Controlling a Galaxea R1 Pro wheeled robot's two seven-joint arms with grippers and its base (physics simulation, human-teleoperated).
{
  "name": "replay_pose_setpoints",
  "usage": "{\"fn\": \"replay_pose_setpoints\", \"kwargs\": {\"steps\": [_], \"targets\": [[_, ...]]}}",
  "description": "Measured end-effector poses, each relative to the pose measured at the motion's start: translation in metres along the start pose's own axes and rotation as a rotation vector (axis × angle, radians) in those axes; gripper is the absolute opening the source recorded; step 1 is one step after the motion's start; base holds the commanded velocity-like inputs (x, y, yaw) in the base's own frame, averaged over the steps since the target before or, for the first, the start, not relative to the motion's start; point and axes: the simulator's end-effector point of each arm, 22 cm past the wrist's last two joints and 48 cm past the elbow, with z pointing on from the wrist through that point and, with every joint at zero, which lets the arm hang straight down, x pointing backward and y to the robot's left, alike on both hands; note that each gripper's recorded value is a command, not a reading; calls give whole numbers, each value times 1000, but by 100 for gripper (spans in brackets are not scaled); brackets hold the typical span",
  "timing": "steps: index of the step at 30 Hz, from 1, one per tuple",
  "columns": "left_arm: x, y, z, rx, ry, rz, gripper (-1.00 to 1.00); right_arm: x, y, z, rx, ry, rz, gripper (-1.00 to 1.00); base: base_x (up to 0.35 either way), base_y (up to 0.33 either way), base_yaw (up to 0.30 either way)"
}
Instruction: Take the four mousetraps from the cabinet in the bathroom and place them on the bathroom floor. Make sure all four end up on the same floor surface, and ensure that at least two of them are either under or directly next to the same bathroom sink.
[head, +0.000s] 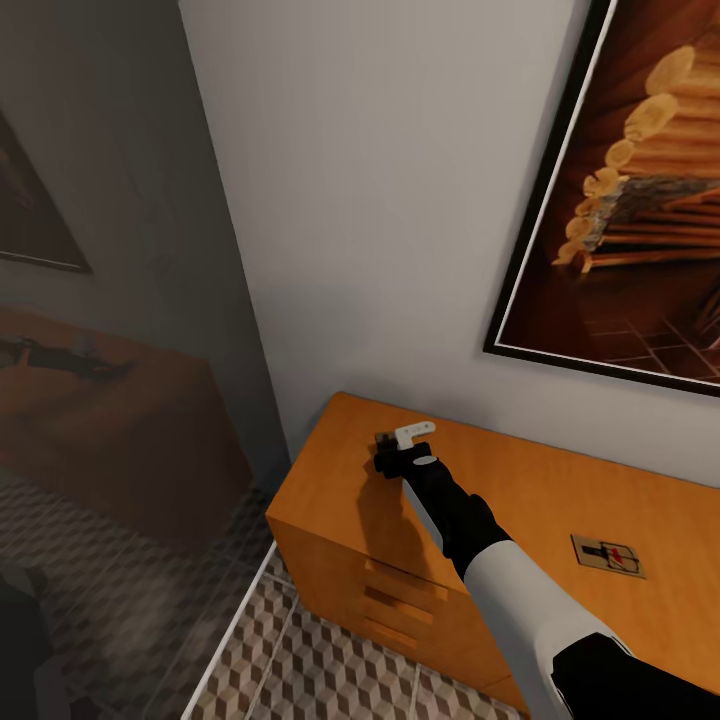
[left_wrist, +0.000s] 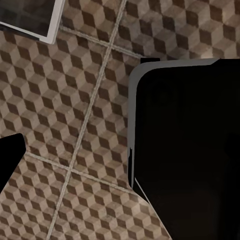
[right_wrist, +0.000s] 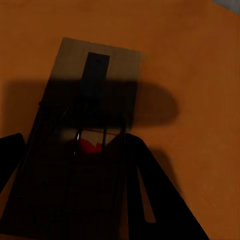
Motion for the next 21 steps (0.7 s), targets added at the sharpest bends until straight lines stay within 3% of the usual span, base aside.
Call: {"fn": "replay_pose_setpoints", "kwargs": {"steps": [16,21], "targets": [[0,0,0,0,0,0,100,-9,1,-1,-5,-22,6,-100,0,0,0],[0,0,0,1,-1,0,100,-81,-4,-29,-2,-178,26,-100,0,0,0]]}}
